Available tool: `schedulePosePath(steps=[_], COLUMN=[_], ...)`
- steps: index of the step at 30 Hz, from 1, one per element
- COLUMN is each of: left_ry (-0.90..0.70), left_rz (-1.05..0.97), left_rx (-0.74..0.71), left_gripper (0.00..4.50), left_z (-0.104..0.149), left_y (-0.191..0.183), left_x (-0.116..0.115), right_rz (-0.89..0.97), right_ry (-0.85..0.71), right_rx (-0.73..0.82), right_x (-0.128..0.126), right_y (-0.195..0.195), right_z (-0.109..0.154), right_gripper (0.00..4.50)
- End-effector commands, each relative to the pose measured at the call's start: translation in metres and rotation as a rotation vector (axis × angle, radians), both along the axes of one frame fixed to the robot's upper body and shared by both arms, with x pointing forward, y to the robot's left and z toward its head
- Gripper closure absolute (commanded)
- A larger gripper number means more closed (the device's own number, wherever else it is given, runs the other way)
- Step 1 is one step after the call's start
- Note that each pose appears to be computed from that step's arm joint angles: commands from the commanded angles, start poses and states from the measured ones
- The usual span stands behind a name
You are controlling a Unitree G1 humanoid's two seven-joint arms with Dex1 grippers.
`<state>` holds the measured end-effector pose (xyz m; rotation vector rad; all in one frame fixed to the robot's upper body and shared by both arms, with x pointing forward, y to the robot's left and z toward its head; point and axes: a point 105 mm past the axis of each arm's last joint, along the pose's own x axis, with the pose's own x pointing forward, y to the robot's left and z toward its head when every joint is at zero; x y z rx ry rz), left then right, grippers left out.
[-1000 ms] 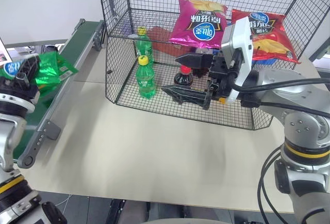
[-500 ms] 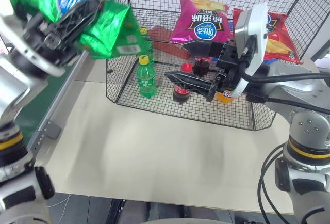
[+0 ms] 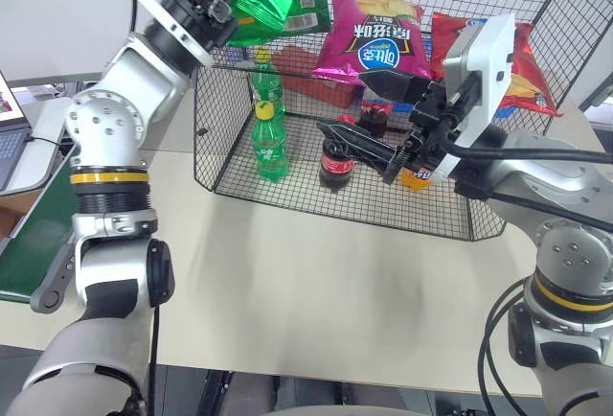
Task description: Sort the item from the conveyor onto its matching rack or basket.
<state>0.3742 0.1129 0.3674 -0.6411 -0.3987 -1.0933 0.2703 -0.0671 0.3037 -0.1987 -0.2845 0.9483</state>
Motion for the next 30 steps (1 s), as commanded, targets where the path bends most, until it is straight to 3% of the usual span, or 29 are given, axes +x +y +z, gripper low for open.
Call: schedulePosePath(steps=[1, 7, 15, 21, 30], left_ry=[-0.076, 0.002, 0.111, 0.208, 0.317], left_rz=[0.034, 0.068, 0.153, 0.298, 0.242], left_rx=[0.007, 0.059, 0.103, 0.042, 0.023], left_gripper=[4.47, 4.47, 4.47, 4.47, 4.47], left_z=[0.007, -0.025, -0.048, -0.052, -0.059], left_y=[0.003, 0.008, 0.02, 0.035, 0.012], left_x=[0.001, 0.003, -0.001, 0.022, 0.037], right_rz=[-0.015, -0.028, -0.005, 0.01, -0.003], right_ry=[-0.044, -0.041, -0.028, -0.024, -0.03], right_rx=[0.014, 0.015, 0.009, 0.007, 0.006], right_x=[-0.008, -0.009, -0.008, -0.007, -0.007], right_y=[-0.004, -0.005, -0.002, 0.0, -0.001], right_z=[0.009, 0.009, 0.008, 0.008, 0.009], right_gripper=[0.0, 0.0, 0.0, 0.0, 0.0])
